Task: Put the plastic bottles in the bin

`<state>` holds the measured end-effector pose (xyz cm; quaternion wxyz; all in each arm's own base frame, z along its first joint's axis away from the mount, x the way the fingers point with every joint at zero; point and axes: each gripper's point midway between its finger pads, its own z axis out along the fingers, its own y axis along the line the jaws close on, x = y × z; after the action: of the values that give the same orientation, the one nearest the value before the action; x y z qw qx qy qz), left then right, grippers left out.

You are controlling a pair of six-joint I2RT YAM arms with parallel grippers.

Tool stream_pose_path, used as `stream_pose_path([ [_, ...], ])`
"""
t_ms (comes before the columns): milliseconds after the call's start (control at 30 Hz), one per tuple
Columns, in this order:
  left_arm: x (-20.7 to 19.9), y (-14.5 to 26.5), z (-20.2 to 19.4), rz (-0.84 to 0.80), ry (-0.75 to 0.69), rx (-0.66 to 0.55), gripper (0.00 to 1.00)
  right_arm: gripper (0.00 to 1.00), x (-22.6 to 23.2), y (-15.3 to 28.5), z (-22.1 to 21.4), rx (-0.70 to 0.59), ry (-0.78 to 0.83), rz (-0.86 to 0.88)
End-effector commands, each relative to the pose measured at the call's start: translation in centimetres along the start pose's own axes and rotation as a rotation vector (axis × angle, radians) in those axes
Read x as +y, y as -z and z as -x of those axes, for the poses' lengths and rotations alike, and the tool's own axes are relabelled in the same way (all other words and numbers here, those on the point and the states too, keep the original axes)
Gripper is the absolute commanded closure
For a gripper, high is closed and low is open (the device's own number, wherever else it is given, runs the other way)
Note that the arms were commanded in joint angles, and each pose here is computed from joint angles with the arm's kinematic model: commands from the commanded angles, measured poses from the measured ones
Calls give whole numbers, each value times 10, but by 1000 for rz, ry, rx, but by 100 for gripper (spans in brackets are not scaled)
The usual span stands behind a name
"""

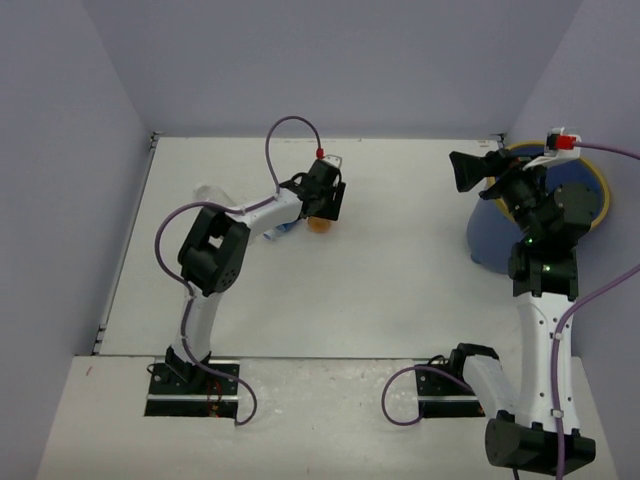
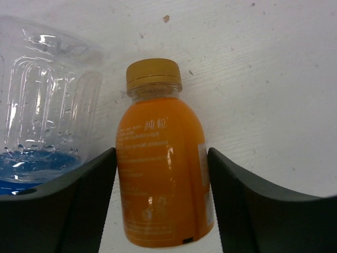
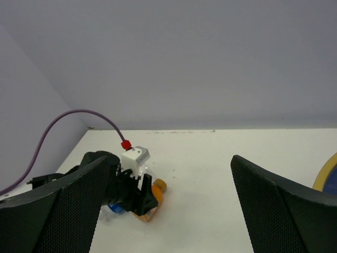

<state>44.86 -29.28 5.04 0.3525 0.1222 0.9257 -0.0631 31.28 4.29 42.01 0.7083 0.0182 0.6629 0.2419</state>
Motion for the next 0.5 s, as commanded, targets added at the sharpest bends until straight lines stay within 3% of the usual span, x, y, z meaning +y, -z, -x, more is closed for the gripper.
stream_pose_path([
  [0,-4,-8,-6,54,-13,39,40,1,17,4,11,-20,-30,58],
  [167,-9,0,-1,86,-1,29,68,1,16,2,9,-13,-80,51],
  [300,-20,30,23,15,9,-31,97,1,19,-8,0,49,-134,92],
  [467,-46,116,70,-191,2,-251,100,1,42,-29,-16,149,-203,249],
])
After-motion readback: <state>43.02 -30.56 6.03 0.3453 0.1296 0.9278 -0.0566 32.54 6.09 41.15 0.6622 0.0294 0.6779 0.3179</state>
